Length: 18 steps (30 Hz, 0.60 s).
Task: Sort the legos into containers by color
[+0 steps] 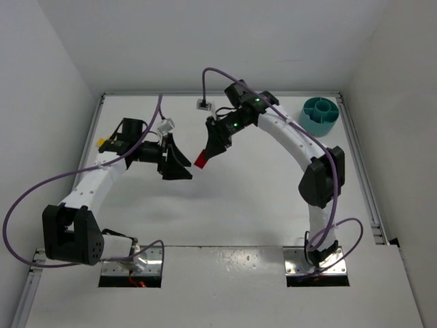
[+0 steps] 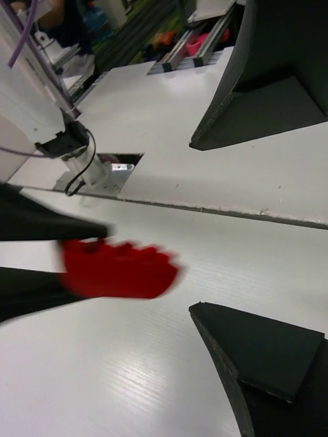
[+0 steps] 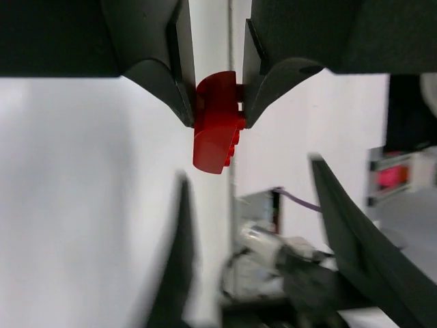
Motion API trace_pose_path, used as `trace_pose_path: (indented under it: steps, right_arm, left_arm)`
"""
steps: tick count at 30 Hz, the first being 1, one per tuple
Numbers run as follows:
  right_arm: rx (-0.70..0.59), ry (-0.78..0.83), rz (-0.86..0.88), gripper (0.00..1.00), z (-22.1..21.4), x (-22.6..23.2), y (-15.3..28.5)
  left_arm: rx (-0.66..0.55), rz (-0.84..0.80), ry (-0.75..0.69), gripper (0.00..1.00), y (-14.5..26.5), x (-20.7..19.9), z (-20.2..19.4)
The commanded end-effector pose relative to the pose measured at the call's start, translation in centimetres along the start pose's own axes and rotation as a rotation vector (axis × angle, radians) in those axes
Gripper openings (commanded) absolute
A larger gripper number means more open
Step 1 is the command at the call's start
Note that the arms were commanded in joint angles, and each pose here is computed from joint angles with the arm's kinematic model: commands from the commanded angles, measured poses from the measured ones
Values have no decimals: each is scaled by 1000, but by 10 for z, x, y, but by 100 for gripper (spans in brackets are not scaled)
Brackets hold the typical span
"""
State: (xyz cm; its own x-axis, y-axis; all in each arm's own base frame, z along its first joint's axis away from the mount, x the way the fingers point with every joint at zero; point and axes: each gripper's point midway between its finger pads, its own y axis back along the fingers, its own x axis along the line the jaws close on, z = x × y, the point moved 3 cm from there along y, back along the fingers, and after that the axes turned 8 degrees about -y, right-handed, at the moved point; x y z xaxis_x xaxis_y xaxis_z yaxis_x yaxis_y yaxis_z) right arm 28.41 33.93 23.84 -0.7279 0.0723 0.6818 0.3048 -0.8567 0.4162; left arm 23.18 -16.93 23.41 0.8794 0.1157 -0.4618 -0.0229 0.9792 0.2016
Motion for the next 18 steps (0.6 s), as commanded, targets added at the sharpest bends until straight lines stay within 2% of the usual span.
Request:
trace_pose_path:
  steps: [1,6,7,13,18]
  right_arm:
    - [-77,116,-265,5,6,0,70]
    - [-73,46,-705,4,-44,-58,160]
    - [-38,49,-780,4,-58,-67,179]
    - [21,-99,-1055,4,-105,-113,302]
    - [-12,-252,-1228,4,-126,-149,391]
  left_arm:
    - [-56,87,-83,100,20,-5,11]
    - [-82,241,-69,100,46,10,9]
    - [-77,281,-73,100,51,15,11]
    - [-51,454,-103,100,67,32,28]
    - [-49,684,-4,100,81,53,37]
